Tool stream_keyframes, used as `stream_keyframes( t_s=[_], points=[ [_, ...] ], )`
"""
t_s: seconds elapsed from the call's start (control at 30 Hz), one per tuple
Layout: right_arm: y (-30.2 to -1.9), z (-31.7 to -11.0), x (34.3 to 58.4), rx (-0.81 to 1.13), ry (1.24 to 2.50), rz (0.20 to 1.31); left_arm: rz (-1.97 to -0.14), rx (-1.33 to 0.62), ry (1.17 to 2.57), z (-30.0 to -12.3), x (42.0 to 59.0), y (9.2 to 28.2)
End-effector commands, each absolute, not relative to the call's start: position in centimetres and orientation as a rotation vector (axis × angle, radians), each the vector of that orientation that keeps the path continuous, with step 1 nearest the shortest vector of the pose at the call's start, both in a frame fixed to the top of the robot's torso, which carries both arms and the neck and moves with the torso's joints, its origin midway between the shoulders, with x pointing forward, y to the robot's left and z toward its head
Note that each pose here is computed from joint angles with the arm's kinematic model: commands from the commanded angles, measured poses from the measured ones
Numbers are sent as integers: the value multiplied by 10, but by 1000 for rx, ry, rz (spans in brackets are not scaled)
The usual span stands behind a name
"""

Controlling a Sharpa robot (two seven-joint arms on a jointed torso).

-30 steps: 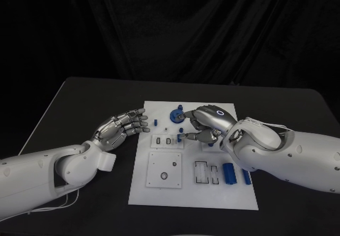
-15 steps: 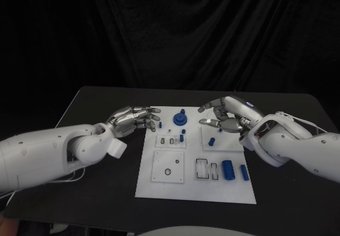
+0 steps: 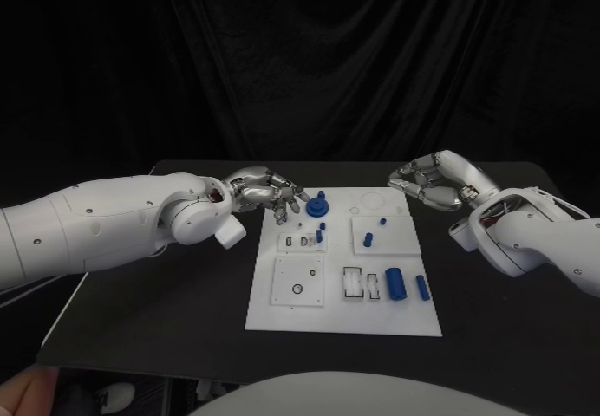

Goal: Assemble the parts on the task board

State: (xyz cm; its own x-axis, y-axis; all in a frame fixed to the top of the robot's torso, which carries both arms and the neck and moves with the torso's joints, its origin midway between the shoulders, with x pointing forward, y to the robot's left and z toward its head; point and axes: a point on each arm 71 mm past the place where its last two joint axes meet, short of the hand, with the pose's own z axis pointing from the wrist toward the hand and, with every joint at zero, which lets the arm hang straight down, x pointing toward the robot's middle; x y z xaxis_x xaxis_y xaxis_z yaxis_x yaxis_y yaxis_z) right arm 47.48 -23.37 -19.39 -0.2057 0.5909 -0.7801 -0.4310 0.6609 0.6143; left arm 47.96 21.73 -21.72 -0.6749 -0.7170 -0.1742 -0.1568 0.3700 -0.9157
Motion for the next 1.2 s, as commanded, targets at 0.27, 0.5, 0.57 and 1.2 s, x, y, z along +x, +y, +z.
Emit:
stream_keyframes(
  t_s=[0.27,0.5,0.57,1.2],
  points=[
    [-257,-208,467,231,1522,953,-849,-467,2279,-225,489,197],
    [-260,-213,465,237,1535,954,-655,-341,2289,-227,498,188],
    [-261,-214,465,239,1540,952,-617,-317,2291,-228,500,184],
    [-270,-220,464,266,1575,923,-386,-240,2401,-237,513,151]
  ],
)
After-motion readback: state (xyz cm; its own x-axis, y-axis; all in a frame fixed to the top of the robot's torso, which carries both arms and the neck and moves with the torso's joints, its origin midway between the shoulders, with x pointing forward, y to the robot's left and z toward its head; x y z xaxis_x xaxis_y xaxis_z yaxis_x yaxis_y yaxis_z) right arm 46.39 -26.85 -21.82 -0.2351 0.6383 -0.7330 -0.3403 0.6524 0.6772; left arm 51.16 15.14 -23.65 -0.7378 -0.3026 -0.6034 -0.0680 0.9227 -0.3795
